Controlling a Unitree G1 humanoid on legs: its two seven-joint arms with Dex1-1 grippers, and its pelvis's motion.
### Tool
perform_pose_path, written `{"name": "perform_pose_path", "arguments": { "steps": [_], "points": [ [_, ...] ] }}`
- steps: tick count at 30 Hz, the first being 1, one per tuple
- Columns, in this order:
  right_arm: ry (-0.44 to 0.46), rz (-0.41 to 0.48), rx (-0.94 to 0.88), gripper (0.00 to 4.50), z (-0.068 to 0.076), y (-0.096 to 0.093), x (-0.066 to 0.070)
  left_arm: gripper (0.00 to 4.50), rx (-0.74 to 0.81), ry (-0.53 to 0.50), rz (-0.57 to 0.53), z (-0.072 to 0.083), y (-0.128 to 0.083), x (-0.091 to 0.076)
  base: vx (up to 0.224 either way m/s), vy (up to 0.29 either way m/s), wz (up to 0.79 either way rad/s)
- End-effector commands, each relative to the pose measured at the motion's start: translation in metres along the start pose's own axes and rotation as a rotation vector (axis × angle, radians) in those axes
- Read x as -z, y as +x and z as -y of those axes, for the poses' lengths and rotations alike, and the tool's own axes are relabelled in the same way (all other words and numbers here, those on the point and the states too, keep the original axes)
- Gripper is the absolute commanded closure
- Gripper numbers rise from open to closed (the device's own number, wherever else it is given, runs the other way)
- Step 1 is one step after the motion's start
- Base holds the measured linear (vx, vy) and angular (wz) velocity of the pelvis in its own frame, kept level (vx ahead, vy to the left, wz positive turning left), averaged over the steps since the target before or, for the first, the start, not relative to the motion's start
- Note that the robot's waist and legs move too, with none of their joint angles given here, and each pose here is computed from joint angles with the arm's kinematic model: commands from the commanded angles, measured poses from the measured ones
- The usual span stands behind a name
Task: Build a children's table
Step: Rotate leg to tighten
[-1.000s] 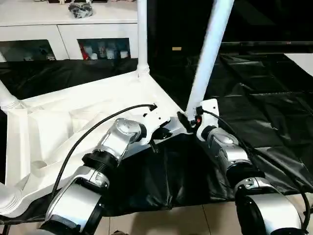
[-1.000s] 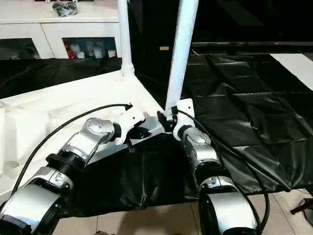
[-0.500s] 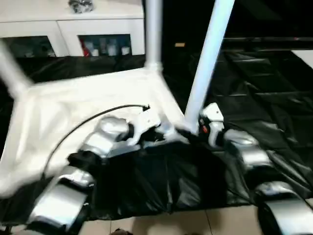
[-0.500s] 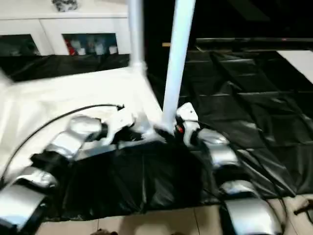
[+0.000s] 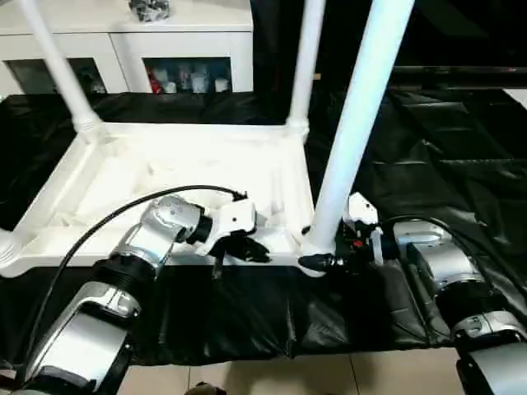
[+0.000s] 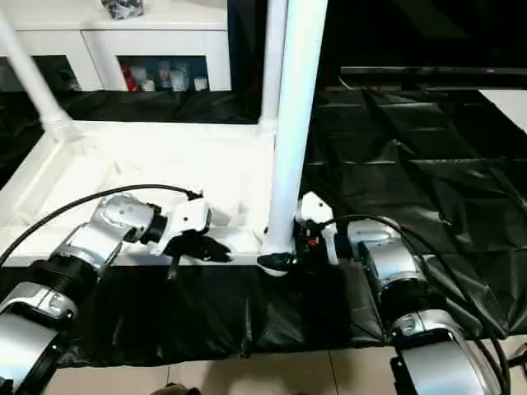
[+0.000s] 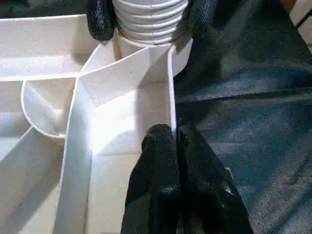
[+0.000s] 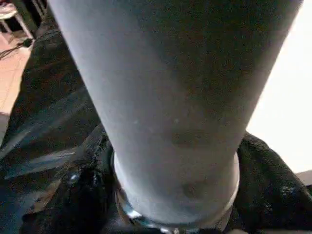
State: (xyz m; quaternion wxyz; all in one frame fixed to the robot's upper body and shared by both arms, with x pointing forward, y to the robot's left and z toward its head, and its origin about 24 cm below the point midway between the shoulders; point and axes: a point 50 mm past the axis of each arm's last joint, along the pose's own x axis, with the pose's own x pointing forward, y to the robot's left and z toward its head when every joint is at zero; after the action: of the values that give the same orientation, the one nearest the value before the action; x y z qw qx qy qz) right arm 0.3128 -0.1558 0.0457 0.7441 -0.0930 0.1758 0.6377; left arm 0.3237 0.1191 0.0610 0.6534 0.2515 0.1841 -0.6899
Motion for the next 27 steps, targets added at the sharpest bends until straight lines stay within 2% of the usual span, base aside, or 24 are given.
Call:
{"name": "perform_pose_path", "arguments": {
  "steps": [1, 5, 8, 9, 10, 12, 13, 18, 21, 22, 25, 26, 27],
  "points": [
    [-0.004, -0.034, -0.097, 1.62, -0.007, 0.013, -0.001, 4.5, 0.067, 0.058, 0.009, 0.002, 0.011, -0.01, 0.0, 0.0, 0.0],
    [0.011, -0.029, -0.103, 1.72, -0.009, 0.015, 0.0, 4.5, 0.071, 0.055, 0.007, 0.002, 0.011, -0.009, 0.0, 0.0, 0.0],
    [0.038, 0.007, -0.04, 1.74, -0.008, 0.019, 0.002, 4.5, 0.024, 0.024, 0.008, -0.001, 0.011, -0.008, 0.0, 0.0, 0.0],
    [0.049, 0.026, 0.014, 1.74, -0.006, 0.021, 0.003, 4.5, -0.019, 0.001, 0.006, -0.004, 0.012, -0.007, 0.0, 0.0, 0.0],
    [0.077, 0.074, 0.149, 1.74, 0.001, 0.026, 0.003, 4.5, -0.113, -0.049, 0.011, -0.011, 0.016, -0.009, 0.0, 0.0, 0.0],
    [0.105, 0.098, 0.321, 1.75, 0.008, 0.033, 0.005, 4.5, -0.204, -0.108, 0.024, -0.017, 0.022, -0.013, 0.0, 0.0, 0.0],
    [0.109, 0.1, 0.33, 1.75, 0.008, 0.034, 0.005, 4.5, -0.211, -0.11, 0.023, -0.018, 0.022, -0.013, 0.0, 0.0, 0.0],
    [0.199, 0.077, 0.607, 1.77, 0.014, 0.055, 0.015, 4.5, -0.306, -0.15, 0.025, -0.023, 0.04, -0.026, 0.0, 0.0, 0.0],
    [0.245, 0.06, 0.707, 1.77, 0.014, 0.067, 0.017, 4.5, -0.326, -0.159, 0.045, -0.023, 0.05, -0.035, 0.0, 0.0, 0.0],
    [0.299, 0.089, 0.734, 1.77, 0.013, 0.075, 0.016, 4.5, -0.323, -0.15, 0.053, -0.022, 0.057, -0.039, 0.0, 0.0, 0.0],
    [0.302, 0.123, 0.731, 1.77, 0.011, 0.084, 0.011, 4.5, -0.316, -0.145, 0.06, -0.019, 0.062, -0.042, 0.0, 0.0, 0.0],
    [0.289, 0.129, 0.727, 1.22, 0.01, 0.086, 0.009, 4.5, -0.313, -0.146, 0.06, -0.019, 0.063, -0.042, 0.0, 0.0, 0.0],
    [0.279, 0.145, 0.717, 1.22, 0.01, 0.088, 0.006, 4.5, -0.31, -0.14, 0.058, -0.018, 0.063, -0.042, 0.0, 0.0, 0.0]
  ]
}}
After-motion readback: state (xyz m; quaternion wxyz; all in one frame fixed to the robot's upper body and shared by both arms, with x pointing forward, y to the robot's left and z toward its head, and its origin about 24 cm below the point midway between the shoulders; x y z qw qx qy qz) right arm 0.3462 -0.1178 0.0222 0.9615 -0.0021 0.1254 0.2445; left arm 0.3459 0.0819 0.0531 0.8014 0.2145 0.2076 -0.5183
